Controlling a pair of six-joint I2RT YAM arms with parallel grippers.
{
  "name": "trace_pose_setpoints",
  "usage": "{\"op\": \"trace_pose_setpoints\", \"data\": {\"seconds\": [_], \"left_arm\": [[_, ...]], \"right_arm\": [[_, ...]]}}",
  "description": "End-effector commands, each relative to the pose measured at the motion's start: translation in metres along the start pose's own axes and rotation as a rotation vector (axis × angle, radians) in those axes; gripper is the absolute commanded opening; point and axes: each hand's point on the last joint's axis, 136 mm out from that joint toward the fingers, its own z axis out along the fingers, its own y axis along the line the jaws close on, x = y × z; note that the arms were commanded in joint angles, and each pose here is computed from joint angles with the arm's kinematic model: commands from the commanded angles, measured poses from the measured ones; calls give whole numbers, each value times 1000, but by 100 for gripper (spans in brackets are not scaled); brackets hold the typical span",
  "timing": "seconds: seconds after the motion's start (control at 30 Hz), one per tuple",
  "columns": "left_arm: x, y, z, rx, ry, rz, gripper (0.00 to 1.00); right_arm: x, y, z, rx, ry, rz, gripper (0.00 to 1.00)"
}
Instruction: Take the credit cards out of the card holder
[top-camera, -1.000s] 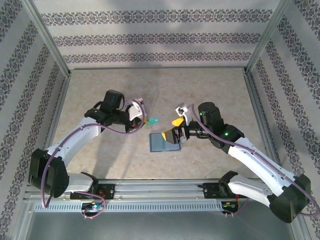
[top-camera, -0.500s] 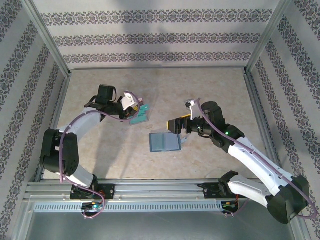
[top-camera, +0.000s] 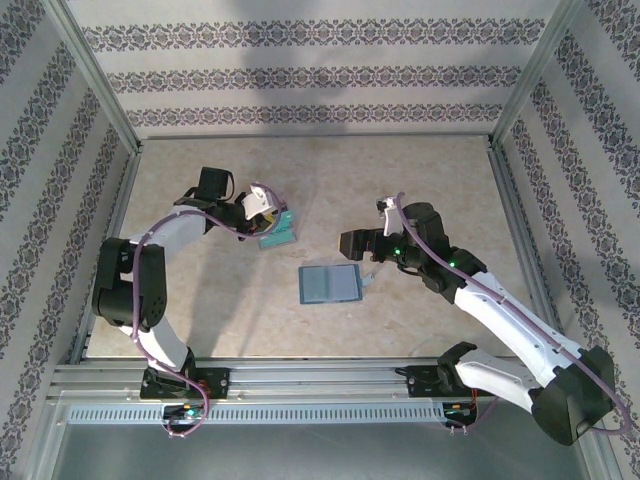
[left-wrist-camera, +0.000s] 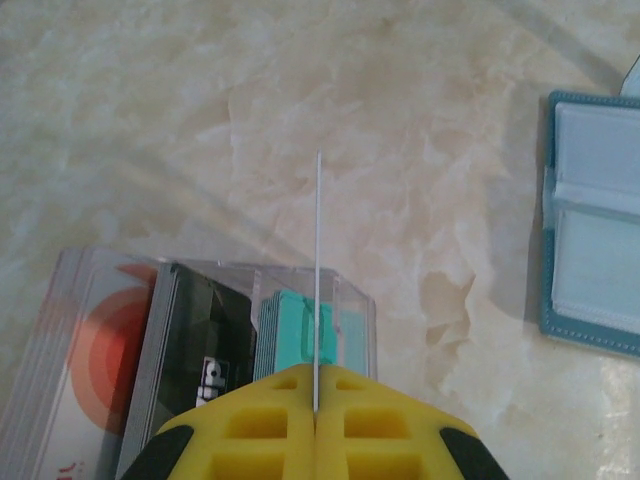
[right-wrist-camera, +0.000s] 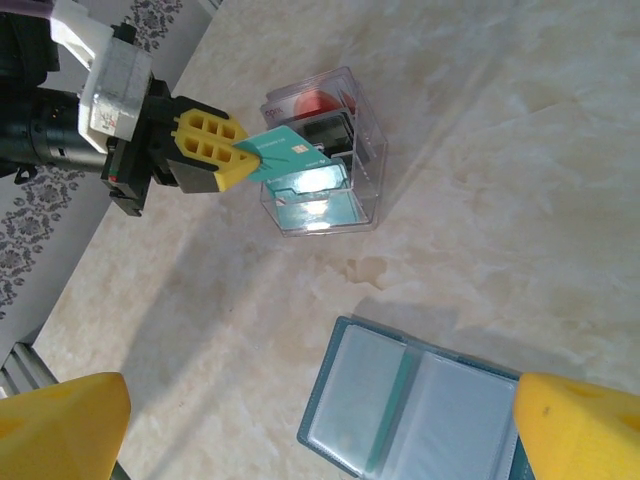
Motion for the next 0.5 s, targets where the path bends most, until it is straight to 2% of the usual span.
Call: {"op": "trace_pose_setpoints", "data": {"seconds": [0.0, 0.47], "left_arm": [[8, 3, -2, 17, 26, 8, 0], [25, 6, 9, 61, 89, -33, 0]], "right_arm": [[-7, -5, -3, 18, -36, 16, 98], [-7, -4, -7, 14, -45, 16, 98]]}}
